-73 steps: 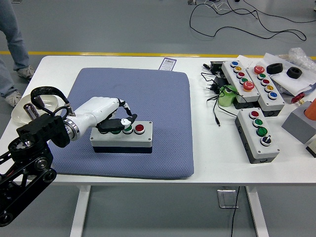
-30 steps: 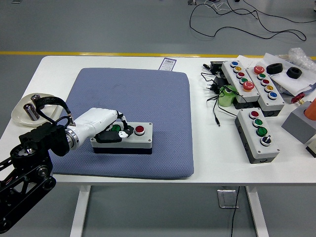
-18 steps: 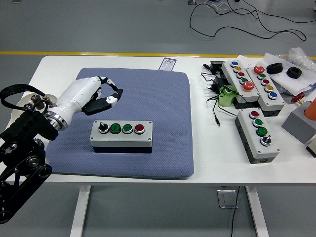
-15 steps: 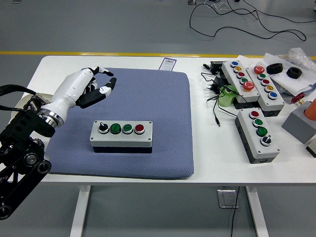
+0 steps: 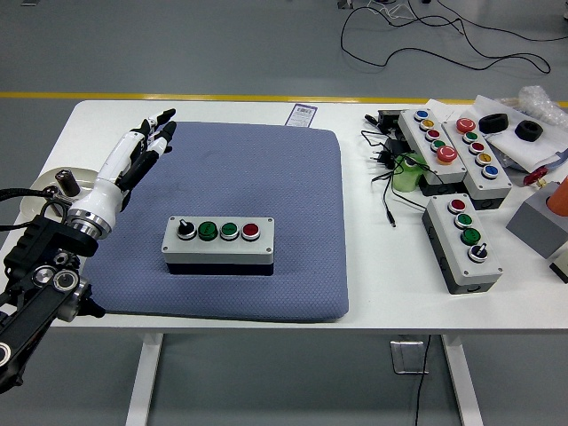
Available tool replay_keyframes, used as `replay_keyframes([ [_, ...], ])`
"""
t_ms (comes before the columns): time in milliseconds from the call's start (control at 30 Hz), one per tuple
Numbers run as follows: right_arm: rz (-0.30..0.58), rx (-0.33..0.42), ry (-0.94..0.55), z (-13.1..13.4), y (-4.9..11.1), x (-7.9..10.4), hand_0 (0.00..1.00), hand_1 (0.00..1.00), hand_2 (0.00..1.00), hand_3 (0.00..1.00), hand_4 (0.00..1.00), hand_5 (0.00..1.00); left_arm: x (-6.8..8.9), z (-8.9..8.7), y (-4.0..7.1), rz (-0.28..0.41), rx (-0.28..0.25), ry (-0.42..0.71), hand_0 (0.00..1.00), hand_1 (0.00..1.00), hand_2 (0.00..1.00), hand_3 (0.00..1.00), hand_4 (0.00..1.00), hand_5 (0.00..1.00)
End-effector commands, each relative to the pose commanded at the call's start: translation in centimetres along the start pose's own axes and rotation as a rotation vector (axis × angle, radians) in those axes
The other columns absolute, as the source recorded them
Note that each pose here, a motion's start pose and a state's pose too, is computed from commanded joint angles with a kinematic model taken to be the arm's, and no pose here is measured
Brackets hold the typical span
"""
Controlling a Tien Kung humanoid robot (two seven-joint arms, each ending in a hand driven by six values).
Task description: Pick up the button,place it on the desk,press the button,press the button
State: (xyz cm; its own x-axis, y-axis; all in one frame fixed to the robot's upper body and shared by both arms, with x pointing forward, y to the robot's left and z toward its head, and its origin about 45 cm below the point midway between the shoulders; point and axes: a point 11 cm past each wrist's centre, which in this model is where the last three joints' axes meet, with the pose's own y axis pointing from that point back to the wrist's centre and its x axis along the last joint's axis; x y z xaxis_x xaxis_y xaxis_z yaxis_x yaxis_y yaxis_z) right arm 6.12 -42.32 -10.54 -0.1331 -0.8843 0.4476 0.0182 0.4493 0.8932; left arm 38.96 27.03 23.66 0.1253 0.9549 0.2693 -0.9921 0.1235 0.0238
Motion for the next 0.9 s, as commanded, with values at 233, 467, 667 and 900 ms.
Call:
replay_keyframes([
  [233, 0.0, 0.003, 0.0, -0.1, 0.0, 0.0, 0.659, 0.652, 0.706, 0.609, 0.469, 0.328, 0.3, -1.8, 0.2, 0.011, 0.09, 0.264, 0.892, 0.927, 0.978, 0.953, 0.586, 0.998],
  [467, 0.001, 0.003, 0.0, -0.1, 0.0, 0.0, 0.659, 0.652, 0.706, 0.609, 0.469, 0.328, 0.4, -2.0, 0.1, 0.021, 0.096, 0.279, 0.901, 0.929, 0.979, 0.958, 0.582, 0.998],
  [667, 0.001, 0.003, 0.0, -0.1, 0.0, 0.0, 0.659, 0.652, 0.706, 0.61, 0.469, 0.326, 0.8, -2.1, 0.1, 0.037, 0.097, 0.281, 0.902, 0.933, 0.981, 0.958, 0.583, 0.998],
  [900, 0.0, 0.007, -0.001, -0.2, 0.0, 0.0, 0.659, 0.652, 0.706, 0.61, 0.469, 0.328, 1.1, -2.3, 0.1, 0.051, 0.102, 0.286, 0.906, 0.934, 0.981, 0.958, 0.582, 0.998],
])
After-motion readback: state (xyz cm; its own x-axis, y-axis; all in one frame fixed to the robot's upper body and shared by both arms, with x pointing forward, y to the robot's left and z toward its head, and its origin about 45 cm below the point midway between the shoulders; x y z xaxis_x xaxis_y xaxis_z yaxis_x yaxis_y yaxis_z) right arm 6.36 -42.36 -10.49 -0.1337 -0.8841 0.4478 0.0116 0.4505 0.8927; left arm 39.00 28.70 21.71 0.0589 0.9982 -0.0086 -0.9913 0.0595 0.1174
